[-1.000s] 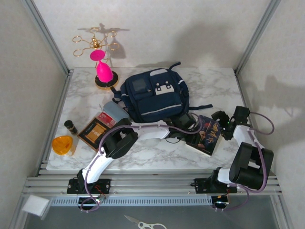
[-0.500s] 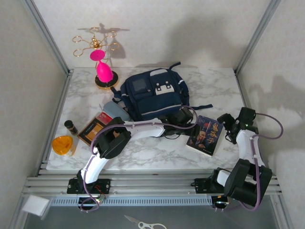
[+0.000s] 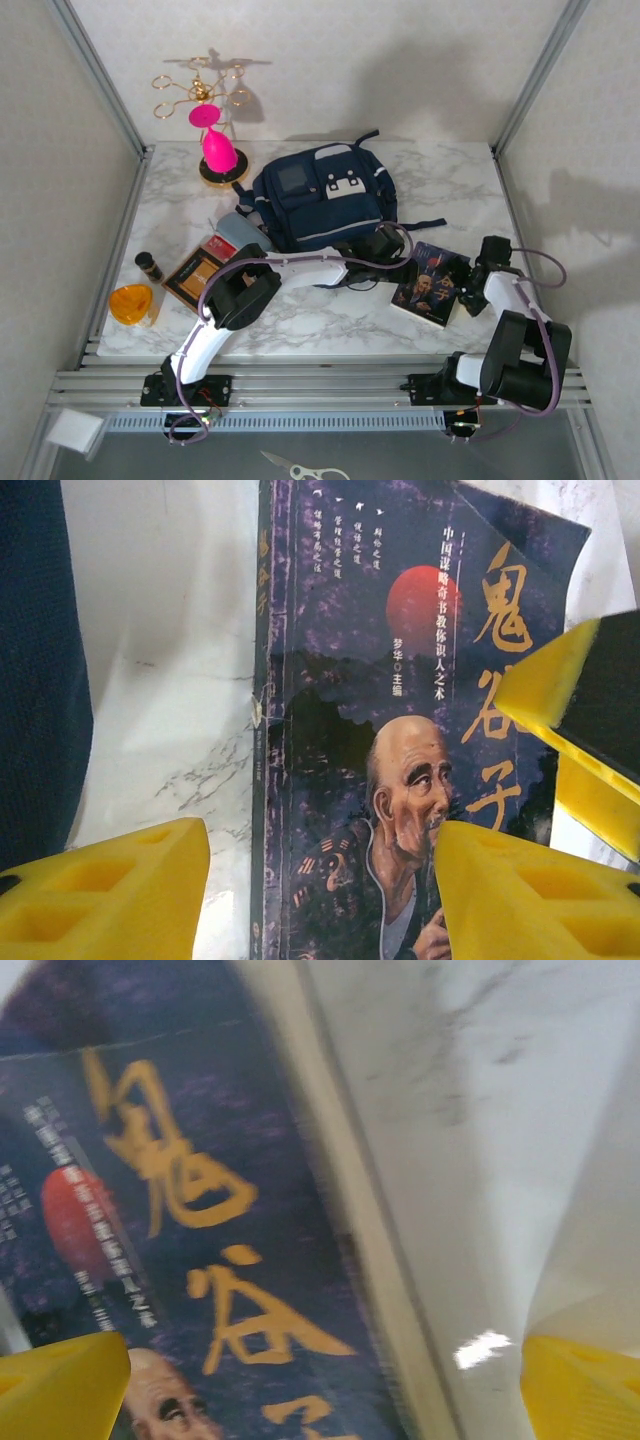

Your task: Pack books, pencil case, and school supplies into a backpack

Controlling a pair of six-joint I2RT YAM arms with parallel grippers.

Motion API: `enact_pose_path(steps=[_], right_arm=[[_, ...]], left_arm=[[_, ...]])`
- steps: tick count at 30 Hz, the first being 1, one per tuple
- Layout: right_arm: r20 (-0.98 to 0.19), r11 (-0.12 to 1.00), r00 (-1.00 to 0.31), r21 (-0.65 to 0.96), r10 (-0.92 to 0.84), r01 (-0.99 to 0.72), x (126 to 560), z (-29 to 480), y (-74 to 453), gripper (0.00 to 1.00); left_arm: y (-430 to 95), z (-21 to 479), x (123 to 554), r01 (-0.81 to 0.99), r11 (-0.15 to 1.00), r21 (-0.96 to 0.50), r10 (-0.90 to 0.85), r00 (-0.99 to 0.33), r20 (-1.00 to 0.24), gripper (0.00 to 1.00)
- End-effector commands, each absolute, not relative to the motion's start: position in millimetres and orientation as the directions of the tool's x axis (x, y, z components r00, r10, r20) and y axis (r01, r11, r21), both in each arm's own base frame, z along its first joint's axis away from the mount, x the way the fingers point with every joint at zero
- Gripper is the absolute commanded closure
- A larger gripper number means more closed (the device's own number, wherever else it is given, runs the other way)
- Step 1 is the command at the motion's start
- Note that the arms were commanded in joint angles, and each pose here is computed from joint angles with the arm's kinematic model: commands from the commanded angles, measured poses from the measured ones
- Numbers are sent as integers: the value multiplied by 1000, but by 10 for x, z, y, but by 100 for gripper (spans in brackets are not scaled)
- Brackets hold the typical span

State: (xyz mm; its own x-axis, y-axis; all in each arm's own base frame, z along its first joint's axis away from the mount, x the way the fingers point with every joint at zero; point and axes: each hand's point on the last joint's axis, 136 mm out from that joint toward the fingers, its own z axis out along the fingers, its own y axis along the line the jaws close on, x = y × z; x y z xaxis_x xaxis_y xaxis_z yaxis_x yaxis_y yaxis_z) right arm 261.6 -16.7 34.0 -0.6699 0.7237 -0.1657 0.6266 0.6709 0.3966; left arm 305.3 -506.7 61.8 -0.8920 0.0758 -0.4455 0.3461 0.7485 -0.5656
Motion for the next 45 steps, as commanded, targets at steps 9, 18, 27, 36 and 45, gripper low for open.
enact_pose_path(steps=[9, 18, 27, 36, 45], right_arm=[[-157, 692, -711, 446, 685, 568, 2677, 489, 24, 1], [-90, 677, -736, 482, 670, 557, 2486, 321, 189, 4], [-115, 686, -758, 528, 642, 501, 2519, 509, 258, 15], [-163, 699, -745, 518, 647, 493, 2526, 687, 203, 34], [-152, 685, -739, 532, 656, 499, 2559, 662, 195, 66]], left_arm=[[-4938, 457, 3034, 303, 778, -550, 54, -905, -422, 46], [-4906, 380, 3062, 302, 796, -525, 58, -901, -430, 50], [-4866, 284, 3055, 294, 812, -504, 63, -903, -425, 51], [-4842, 222, 3049, 292, 823, -488, 70, -904, -422, 51], [-4858, 239, 3043, 298, 820, -488, 76, -903, -424, 51]])
